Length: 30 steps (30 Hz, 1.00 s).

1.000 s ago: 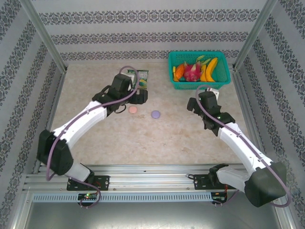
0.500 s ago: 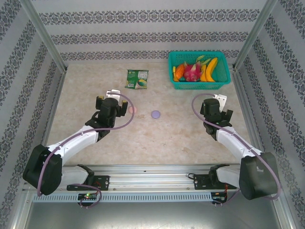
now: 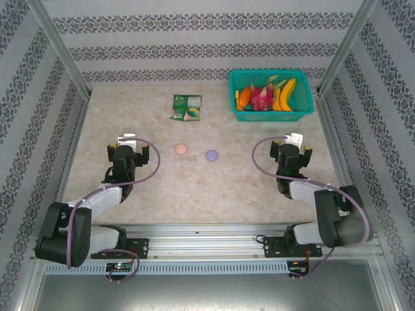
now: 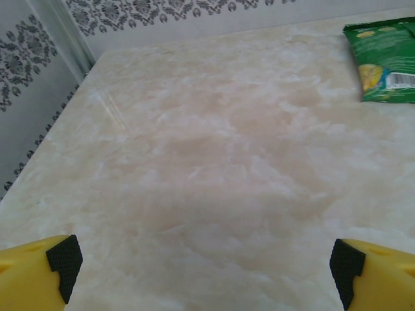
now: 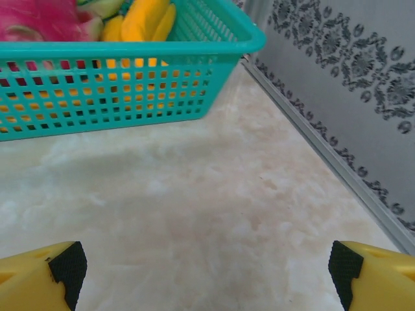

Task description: Insert the wireless bluetooth earbuds into the charging case

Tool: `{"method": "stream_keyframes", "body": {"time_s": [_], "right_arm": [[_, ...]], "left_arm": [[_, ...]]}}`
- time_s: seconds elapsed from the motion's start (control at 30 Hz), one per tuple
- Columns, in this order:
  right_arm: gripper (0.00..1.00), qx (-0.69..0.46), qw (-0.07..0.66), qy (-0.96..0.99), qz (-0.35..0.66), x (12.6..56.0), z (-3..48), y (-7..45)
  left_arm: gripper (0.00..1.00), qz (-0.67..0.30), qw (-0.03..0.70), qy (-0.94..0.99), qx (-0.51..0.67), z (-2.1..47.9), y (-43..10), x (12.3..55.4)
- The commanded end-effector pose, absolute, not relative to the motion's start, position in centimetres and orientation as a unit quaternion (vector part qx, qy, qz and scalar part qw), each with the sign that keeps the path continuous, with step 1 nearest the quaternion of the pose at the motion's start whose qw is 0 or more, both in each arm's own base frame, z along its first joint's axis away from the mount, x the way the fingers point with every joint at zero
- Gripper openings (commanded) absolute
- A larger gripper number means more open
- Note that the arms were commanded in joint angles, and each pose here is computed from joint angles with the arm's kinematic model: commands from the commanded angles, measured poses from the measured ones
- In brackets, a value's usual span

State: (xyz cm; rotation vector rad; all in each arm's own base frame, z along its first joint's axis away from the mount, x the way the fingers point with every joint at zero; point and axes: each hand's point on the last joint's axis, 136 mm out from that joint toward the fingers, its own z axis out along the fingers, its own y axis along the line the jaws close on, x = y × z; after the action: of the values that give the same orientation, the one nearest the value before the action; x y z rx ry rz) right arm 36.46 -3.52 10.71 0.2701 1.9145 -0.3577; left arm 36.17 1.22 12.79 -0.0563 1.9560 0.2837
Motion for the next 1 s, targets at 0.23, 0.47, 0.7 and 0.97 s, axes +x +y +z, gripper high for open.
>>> {"method": "stream_keyframes", "body": {"time_s": [0.23, 0.47, 0.7, 0.97], "right_arm": [[0.97, 0.029, 0.622, 0.781, -0.054, 38.8, 10.9, -0.1], [0.98, 0.031, 0.588, 0.808, -0.015, 39.7, 10.6, -0.5], [0.98, 0.030, 0.591, 0.806, -0.020, 39.6, 10.6, -0.5], [0.98, 0.030, 0.589, 0.807, -0.020, 39.8, 10.5, -0.4]], "left_arm": [[1.00, 0.050, 0.594, 0.803, 0.002, 12.7, -0.1, 37.7], [1.00, 0.033, 0.576, 0.816, 0.020, 9.4, -0.7, 38.7], [1.00, 0.001, 0.548, 0.836, -0.010, 8.2, 0.7, 40.0], [1.00, 0.001, 0.548, 0.837, -0.010, 8.1, 0.7, 40.0]]}}
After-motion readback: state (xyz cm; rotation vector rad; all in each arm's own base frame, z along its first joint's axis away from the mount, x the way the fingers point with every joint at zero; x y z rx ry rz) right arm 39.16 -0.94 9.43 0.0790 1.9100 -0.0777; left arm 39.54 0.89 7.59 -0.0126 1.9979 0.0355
